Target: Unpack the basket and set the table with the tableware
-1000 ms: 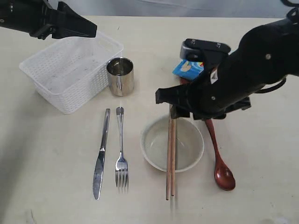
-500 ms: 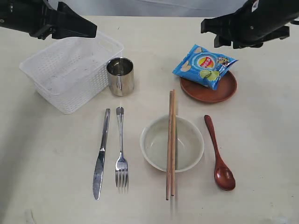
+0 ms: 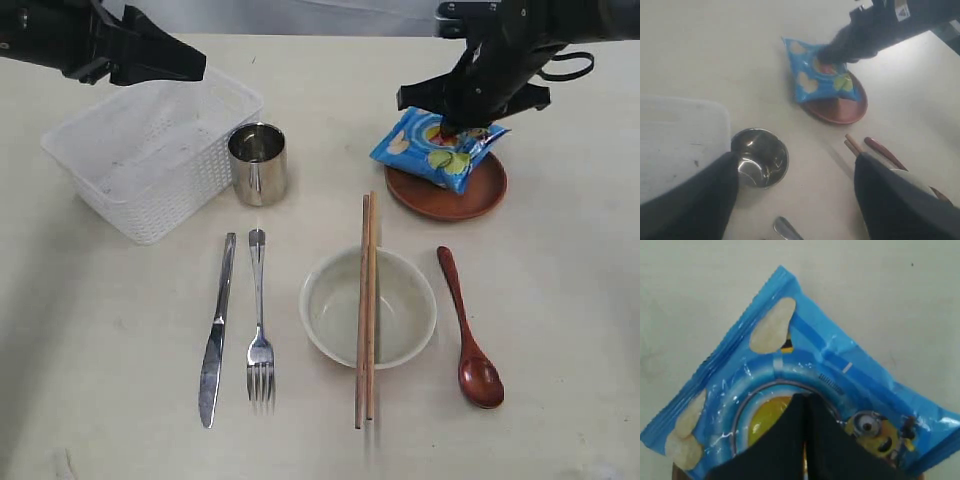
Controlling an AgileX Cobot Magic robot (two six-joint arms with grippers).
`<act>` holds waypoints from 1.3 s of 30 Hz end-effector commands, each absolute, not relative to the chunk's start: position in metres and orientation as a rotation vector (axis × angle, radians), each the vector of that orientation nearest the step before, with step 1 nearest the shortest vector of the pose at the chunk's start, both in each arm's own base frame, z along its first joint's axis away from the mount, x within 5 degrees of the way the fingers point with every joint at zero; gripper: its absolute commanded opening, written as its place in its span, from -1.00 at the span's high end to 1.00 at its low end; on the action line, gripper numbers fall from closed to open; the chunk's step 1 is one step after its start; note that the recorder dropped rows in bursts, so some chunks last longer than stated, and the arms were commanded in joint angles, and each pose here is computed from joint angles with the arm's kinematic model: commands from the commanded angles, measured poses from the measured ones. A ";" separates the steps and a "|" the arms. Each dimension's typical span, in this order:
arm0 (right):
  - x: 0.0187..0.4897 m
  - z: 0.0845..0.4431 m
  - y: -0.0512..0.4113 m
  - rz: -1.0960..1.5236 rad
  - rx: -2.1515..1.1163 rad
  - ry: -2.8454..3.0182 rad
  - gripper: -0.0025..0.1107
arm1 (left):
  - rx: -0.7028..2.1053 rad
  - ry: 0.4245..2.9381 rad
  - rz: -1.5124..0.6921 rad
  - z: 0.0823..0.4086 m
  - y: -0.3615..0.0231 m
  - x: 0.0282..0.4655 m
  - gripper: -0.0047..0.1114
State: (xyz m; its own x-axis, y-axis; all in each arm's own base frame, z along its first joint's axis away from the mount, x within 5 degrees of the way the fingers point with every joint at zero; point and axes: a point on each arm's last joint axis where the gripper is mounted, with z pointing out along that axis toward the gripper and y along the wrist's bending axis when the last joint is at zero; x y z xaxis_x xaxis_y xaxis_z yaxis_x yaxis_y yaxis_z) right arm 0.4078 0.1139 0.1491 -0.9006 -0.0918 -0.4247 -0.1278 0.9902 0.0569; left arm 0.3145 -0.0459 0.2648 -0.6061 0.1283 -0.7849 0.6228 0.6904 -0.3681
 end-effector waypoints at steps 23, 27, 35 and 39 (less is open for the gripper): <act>0.376 0.151 0.119 0.304 -0.148 2.879 0.96 | 0.584 2.128 -0.814 0.265 -0.048 0.313 -0.15; 0.375 0.129 0.118 0.288 -0.140 2.921 0.96 | 0.584 2.128 -0.814 0.265 -0.048 0.313 -0.15; 0.375 0.146 0.118 0.298 -0.152 2.876 0.96 | 0.580 2.129 -0.816 0.265 -0.048 0.313 -0.15; 0.372 0.176 0.118 0.315 -0.156 2.802 0.96 | 0.580 2.129 -0.816 0.265 -0.048 0.313 -0.15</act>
State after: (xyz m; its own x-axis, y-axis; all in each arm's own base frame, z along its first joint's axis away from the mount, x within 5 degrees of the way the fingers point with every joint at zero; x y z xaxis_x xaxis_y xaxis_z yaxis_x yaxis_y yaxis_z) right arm 0.3747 0.1196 0.1547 -0.9597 -0.0656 -0.2734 -0.1230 0.9724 0.1985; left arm 0.3154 -0.0451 0.2645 -0.6037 0.1274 -0.7870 0.6174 0.6992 -0.3604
